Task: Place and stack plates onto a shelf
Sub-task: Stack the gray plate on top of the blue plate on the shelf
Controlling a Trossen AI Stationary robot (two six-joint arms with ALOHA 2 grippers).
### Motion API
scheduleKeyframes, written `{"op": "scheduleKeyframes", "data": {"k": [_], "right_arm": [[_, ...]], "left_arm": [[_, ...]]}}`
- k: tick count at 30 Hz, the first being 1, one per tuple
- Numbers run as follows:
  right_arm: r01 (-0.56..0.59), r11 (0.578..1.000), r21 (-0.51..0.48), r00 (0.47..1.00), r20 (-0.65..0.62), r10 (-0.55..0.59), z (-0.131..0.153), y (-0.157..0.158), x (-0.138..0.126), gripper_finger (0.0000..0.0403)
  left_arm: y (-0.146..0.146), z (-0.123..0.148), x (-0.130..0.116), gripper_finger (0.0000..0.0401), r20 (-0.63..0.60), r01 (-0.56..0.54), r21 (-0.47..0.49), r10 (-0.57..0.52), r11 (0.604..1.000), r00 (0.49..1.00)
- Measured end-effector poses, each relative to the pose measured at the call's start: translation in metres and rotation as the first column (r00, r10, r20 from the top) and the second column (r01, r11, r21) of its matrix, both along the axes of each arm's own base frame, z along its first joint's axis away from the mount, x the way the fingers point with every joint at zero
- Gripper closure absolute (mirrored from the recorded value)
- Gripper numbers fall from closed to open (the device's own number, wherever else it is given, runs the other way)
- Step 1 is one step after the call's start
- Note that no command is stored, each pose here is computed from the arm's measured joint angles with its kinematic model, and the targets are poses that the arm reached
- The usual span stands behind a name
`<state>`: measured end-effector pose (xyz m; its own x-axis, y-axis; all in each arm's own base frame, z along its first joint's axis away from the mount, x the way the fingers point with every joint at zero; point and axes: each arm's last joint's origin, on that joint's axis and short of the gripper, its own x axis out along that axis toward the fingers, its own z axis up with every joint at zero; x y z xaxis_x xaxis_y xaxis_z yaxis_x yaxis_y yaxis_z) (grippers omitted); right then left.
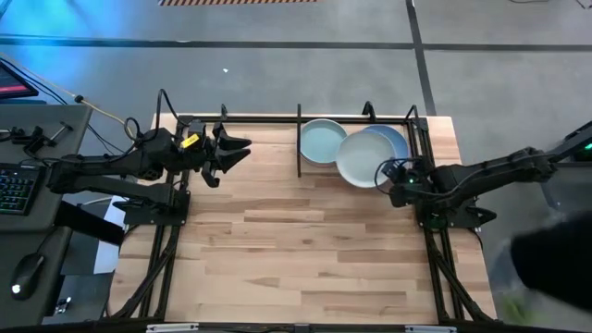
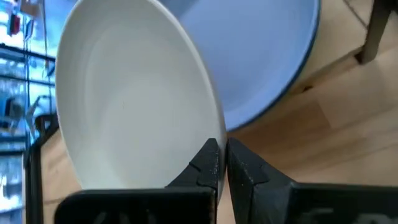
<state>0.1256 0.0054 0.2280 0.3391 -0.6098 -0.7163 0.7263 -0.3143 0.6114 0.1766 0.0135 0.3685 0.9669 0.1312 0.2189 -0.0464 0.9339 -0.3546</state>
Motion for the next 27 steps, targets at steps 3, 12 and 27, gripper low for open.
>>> {"op": "scheduleKeyframes", "data": {"k": [3, 12, 27], "right_arm": [[0.043, 0.999, -0.004, 0.999, 0.001, -0.043, 0.0, -0.005, 0.0, 0.0403], [0.178, 0.983, -0.035, 0.982, -0.053, -0.18, -0.001, -0.022, -0.006, 0.0403], [0.252, 0.967, -0.048, 0.961, -0.11, -0.255, -0.002, -0.034, -0.011, 0.0403]], "left_arm": [[0.0, 0.0, 0.0, 0.0259, 0.0, 0.0, 0.0, 0.0, 1.0, 1.0], [0.0, 0.0, 0.0, 0.0259, 0.0, 0.0, 0.0, 0.0, 1.0, 1.0], [0.0, 0.0, 0.0, 0.0259, 0.001, 0.002, -0.006, -0.002, 1.0, 1.0]]}}
